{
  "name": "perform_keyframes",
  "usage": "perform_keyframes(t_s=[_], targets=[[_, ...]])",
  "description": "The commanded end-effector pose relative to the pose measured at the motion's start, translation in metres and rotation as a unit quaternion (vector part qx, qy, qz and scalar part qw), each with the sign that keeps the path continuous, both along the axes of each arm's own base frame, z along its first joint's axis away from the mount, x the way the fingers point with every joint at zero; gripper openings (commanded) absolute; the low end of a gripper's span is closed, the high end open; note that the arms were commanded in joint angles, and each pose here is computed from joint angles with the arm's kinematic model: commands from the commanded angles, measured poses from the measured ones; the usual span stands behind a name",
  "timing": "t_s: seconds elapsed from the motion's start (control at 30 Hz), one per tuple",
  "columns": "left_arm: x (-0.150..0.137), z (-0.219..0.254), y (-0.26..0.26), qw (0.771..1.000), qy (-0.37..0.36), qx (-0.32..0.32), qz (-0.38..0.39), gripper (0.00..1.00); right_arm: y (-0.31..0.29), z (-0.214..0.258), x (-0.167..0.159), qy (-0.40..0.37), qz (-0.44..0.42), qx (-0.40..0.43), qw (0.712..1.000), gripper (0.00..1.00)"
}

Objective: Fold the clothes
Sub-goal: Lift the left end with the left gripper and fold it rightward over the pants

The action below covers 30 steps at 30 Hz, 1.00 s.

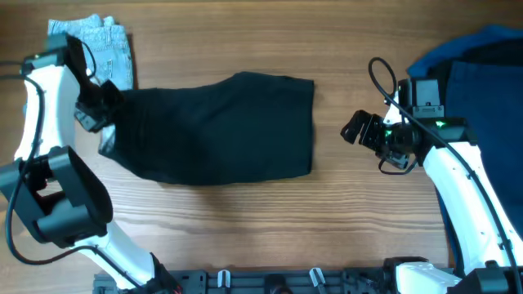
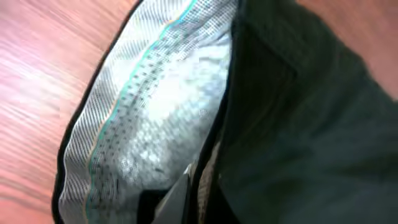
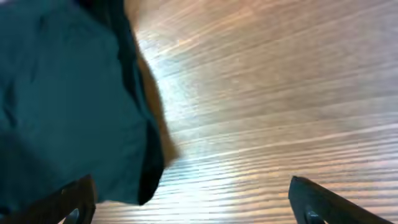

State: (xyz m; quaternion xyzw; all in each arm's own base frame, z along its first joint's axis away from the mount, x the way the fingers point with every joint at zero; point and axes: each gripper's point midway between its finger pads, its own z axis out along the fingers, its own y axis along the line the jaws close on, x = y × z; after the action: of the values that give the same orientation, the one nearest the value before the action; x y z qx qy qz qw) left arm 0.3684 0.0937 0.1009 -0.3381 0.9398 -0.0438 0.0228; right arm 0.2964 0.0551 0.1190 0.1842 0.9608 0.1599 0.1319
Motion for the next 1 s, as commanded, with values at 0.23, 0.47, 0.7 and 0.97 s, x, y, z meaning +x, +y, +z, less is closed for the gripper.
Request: perform_keyframes(t_s=[0.23, 0.47, 0.7, 0.97], targets=[[0.033, 0.092, -0.088, 0.992, -0.074, 0.029, -0.093, 0.04, 0.002, -0.011, 0.024, -0.021, 0.011, 0.004, 1.0, 1.0], [0.031, 0.116, -0.18, 0.977, -0.105, 0.018, -0.186, 0.04, 0.002, -0.071, 0.03, 0.057, 0.008, 0.003, 0.998, 1.0], [0.022, 0.118, -0.262, 0.961, -0.134, -0.003, -0.242, 0.04, 0.003, -0.092, 0.031, 0.077, 0.008, 0.004, 0.997, 1.0], [0.015, 0.076, -0.305, 0.957, -0.09, -0.004, -0.276, 0.04, 0.008, -0.09, 0.031, 0.077, 0.012, 0.019, 0.997, 1.0]])
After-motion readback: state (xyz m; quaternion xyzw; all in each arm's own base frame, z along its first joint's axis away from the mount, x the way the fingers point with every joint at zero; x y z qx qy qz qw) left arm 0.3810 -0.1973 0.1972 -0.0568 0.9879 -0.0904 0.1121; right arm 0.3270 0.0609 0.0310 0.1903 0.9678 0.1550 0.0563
